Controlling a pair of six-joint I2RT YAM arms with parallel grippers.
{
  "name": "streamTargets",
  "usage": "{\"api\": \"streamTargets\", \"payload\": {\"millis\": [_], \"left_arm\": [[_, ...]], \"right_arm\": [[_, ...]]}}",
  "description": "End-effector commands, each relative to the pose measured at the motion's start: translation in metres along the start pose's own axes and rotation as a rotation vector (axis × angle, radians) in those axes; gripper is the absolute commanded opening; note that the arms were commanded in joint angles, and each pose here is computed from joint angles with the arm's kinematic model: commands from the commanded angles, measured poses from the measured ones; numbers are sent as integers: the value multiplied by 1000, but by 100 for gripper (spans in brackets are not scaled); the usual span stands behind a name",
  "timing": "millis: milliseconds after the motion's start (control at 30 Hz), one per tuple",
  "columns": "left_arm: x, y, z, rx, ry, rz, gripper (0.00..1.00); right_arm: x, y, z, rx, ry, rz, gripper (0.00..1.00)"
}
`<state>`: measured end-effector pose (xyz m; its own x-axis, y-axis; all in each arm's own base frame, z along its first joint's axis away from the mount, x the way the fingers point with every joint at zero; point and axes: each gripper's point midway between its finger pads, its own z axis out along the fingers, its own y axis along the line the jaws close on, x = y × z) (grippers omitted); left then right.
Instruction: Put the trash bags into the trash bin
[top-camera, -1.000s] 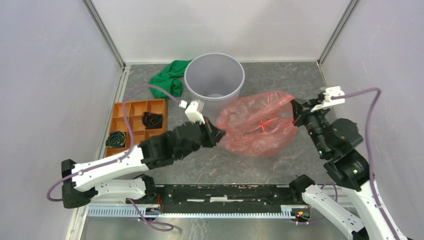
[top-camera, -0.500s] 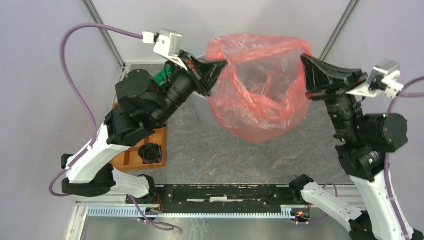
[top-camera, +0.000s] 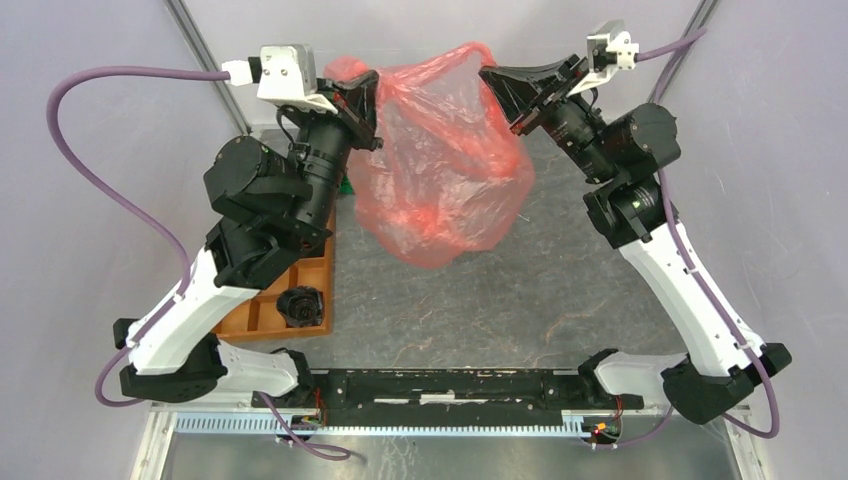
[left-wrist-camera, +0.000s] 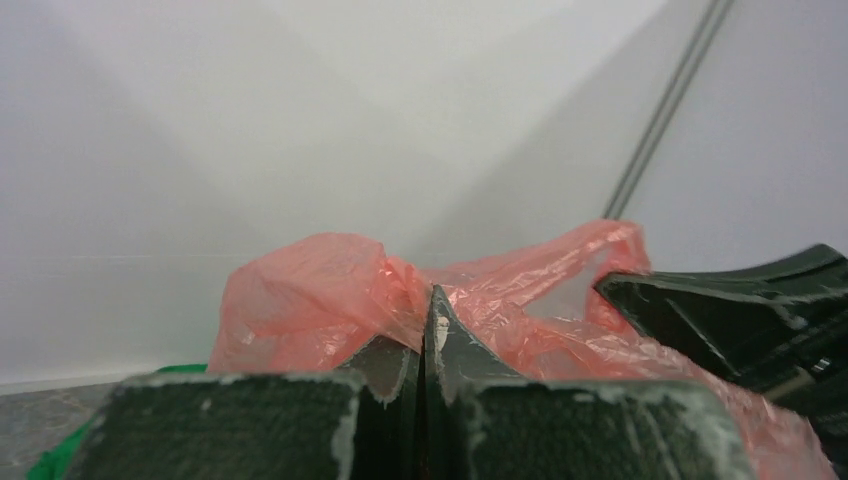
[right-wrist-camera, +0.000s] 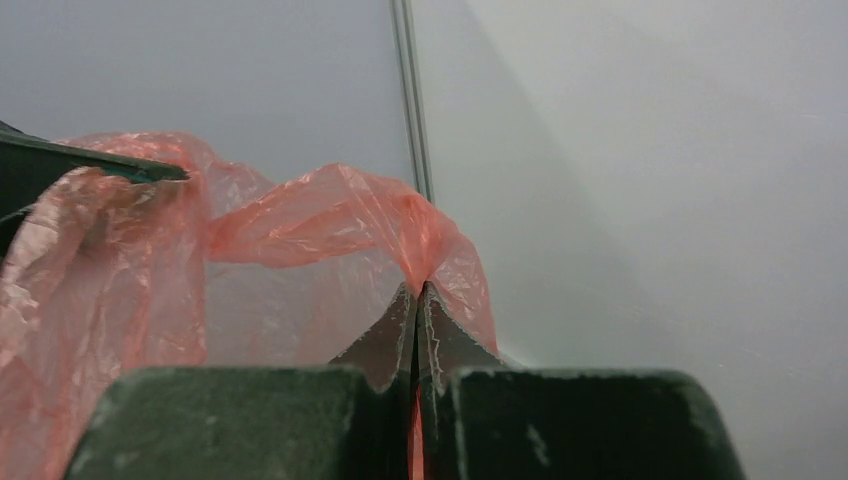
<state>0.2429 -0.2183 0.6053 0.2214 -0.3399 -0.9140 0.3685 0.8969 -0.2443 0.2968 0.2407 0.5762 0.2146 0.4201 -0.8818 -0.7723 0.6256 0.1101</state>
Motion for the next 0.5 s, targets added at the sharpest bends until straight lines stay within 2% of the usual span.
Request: {"api": "streamTargets", "payload": {"millis": [0, 167, 300, 467], "left_arm": [[-3, 25, 16, -114, -41, 13, 2], [5, 33, 33, -116, -33, -23, 2], [16, 38, 40, -139, -4, -19, 2], [32, 48, 42, -199, 25, -16, 2]], "right_arm": [[-71, 24, -3, -63, -150, -46, 1], [-71, 17, 4, -29, -70, -94, 1], [-67, 7, 4, 13, -57, -137, 1], [-28, -24, 2, 136, 49, -177, 1]]}}
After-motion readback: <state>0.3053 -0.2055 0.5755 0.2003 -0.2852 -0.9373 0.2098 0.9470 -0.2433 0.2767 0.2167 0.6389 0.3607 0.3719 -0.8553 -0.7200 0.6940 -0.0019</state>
